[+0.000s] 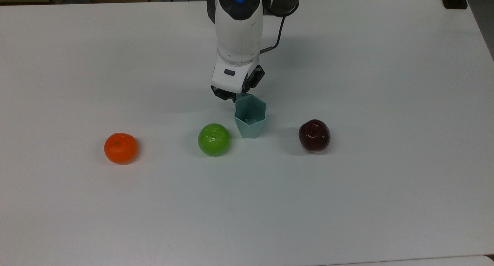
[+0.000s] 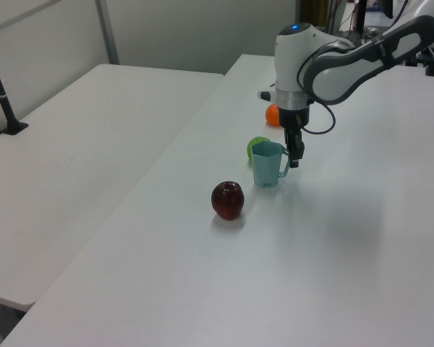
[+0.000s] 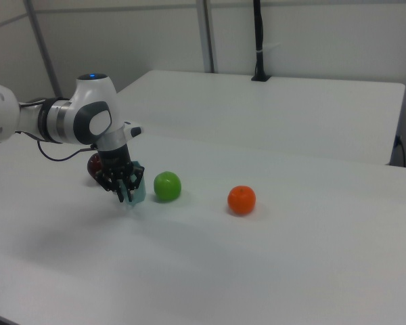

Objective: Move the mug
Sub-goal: 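Close the gripper on the teal mug's rim, then lift the teal mug and carry it toward the orange tangerine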

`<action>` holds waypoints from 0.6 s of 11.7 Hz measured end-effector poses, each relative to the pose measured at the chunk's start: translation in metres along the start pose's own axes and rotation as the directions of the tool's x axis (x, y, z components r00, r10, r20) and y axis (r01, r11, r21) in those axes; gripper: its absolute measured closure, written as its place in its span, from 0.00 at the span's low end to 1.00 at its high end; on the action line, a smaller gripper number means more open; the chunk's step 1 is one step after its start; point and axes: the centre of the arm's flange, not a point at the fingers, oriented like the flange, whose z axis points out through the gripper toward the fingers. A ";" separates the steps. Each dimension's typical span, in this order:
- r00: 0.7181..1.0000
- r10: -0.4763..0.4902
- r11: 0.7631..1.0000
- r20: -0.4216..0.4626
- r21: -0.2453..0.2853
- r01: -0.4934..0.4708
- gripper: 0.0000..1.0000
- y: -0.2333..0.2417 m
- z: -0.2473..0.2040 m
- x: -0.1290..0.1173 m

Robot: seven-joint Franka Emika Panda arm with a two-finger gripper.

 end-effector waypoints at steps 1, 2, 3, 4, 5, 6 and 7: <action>1.000 0.000 1.000 0.000 0.000 0.000 0.76 0.000 0.000 0.000; 1.000 0.000 1.000 0.000 0.000 0.000 0.76 0.000 0.000 0.000; 1.000 0.001 1.000 -0.001 0.000 -0.001 0.76 0.000 0.000 0.000; 1.000 0.002 1.000 -0.003 -0.001 -0.002 0.76 0.000 -0.001 0.000; 1.000 0.005 1.000 -0.011 -0.004 -0.005 0.76 0.001 -0.006 0.001; 1.000 0.012 1.000 -0.027 -0.008 -0.012 0.76 0.004 -0.016 0.000; 0.998 0.025 1.000 -0.051 -0.015 -0.026 0.76 0.010 -0.032 -0.003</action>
